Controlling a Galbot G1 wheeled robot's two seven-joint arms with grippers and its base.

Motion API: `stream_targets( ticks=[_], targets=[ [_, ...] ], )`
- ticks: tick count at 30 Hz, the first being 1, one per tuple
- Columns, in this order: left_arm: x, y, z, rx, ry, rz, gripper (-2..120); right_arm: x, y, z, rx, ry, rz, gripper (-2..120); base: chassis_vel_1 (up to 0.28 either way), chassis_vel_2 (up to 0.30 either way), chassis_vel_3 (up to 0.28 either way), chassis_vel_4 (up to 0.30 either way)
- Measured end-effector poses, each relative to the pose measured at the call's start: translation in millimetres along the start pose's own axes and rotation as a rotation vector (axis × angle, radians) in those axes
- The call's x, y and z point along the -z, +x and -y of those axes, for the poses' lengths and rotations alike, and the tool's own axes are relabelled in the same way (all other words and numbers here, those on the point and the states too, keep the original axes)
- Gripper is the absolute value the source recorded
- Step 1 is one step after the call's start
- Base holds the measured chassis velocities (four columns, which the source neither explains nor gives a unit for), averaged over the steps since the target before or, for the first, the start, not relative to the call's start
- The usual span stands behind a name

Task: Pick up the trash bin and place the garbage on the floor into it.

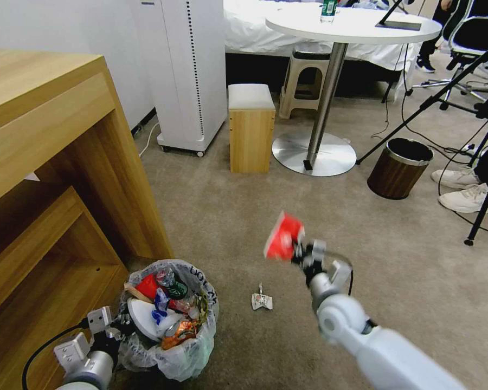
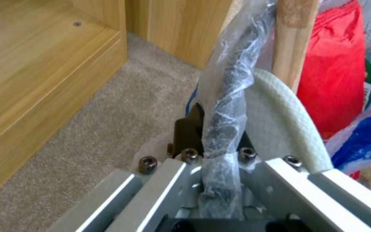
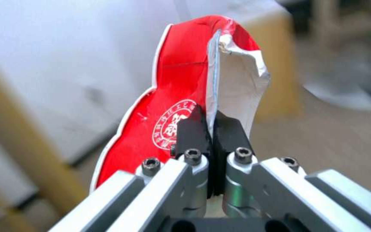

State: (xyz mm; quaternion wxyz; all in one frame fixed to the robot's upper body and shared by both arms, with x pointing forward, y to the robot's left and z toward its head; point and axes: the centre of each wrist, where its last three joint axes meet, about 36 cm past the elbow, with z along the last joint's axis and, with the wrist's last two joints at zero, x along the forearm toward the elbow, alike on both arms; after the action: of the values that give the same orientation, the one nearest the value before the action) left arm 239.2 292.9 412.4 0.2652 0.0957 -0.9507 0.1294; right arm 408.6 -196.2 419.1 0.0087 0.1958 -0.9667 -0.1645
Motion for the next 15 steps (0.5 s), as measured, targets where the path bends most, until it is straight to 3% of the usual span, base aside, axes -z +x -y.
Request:
stream_targets(
  ticks=[2,7,12,15],
  targets=[
    [0.2,0,0.2,-0.001,0.000,0.001,0,5,0,-3,0.032,0.010,0.014,0,0.000,0.000,0.000,0.000],
    [1.4,3,4.1,-0.012,-0.001,0.004,0,36,-5,-31,0.359,0.096,0.095,0,0.000,0.000,0.000,0.000],
    [1.5,6,7.7,-0.016,0.003,0.009,0,14,-9,-51,0.582,0.166,0.068,0,0.000,0.000,0.000,0.000],
    [0.7,7,8.5,-0.015,0.004,0.008,0,1,-9,-58,0.621,0.176,0.043,0,0.000,0.000,0.000,0.000]
  ],
)
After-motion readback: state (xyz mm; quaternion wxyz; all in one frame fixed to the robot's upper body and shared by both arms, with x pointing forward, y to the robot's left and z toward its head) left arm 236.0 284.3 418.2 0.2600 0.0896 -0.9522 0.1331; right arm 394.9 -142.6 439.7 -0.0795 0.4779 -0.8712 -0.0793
